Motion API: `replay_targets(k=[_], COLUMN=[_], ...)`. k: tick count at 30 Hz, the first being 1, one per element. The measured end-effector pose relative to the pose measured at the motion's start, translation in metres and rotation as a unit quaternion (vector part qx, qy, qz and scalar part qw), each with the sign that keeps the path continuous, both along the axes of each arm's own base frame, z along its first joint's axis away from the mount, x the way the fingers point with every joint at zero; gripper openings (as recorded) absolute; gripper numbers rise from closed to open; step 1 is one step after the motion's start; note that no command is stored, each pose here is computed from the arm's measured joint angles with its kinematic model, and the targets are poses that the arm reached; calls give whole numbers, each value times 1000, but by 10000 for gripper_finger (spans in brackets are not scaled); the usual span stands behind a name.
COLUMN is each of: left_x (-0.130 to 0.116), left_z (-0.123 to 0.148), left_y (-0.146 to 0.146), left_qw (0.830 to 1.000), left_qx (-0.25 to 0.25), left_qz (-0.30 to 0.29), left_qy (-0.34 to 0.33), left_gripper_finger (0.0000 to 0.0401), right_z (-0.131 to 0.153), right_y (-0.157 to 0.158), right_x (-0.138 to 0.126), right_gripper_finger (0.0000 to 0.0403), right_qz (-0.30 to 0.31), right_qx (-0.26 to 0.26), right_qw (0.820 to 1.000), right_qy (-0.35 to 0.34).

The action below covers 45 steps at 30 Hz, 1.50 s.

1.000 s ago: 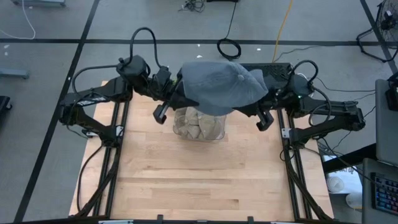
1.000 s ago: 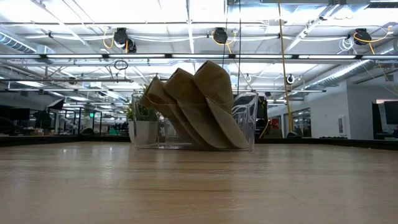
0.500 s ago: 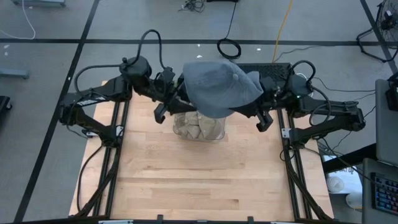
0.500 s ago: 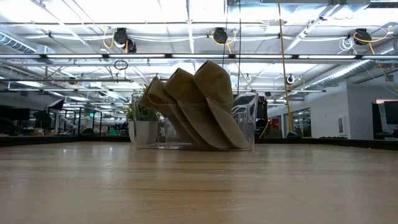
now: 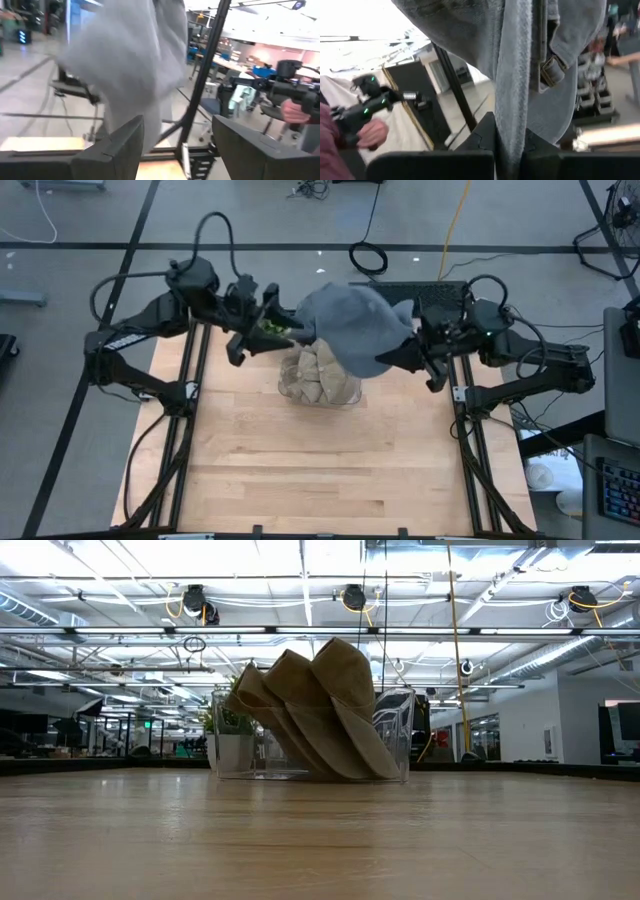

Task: Pick & Place hat
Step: Put the gray cap into the top transparent bin

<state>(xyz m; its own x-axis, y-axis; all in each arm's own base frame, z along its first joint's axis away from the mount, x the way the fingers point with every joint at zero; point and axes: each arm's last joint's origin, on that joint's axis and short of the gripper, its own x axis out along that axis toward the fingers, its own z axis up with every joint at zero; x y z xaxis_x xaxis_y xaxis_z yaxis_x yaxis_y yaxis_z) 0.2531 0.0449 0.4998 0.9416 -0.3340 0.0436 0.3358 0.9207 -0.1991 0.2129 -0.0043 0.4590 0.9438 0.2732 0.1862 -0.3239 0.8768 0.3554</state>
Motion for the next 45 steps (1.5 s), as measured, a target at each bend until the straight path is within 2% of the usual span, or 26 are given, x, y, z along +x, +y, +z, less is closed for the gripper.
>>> replay_targets(k=[4,9,14,19,21,27,33,45], left_x=[-12,-22,-25,-24,-24,-24,-16,-1], left_z=[6,11,11,11,11,11,6,-1], left_y=[7,15,20,20,20,20,19,9], left_qw=[999,995,992,983,980,984,992,998], left_qx=[21,53,77,148,161,140,106,65], left_qz=[33,72,86,92,100,94,52,4], left_qy=[-17,-37,-43,-61,-64,-59,-44,-18], left_gripper_finger=[236,218,198,184,180,168,159,179], right_z=[-7,-13,-17,-20,-21,-24,-34,-47], right_y=[0,2,4,5,4,4,2,-8], right_x=[1,8,12,16,16,21,36,52], right_gripper_finger=[0,0,0,0,0,0,0,0], right_qz=[8,60,102,125,133,140,159,163], right_qx=[19,37,53,70,78,86,80,78], right_qw=[999,995,989,983,981,978,973,969], right_qy=[40,71,92,110,115,127,147,167])
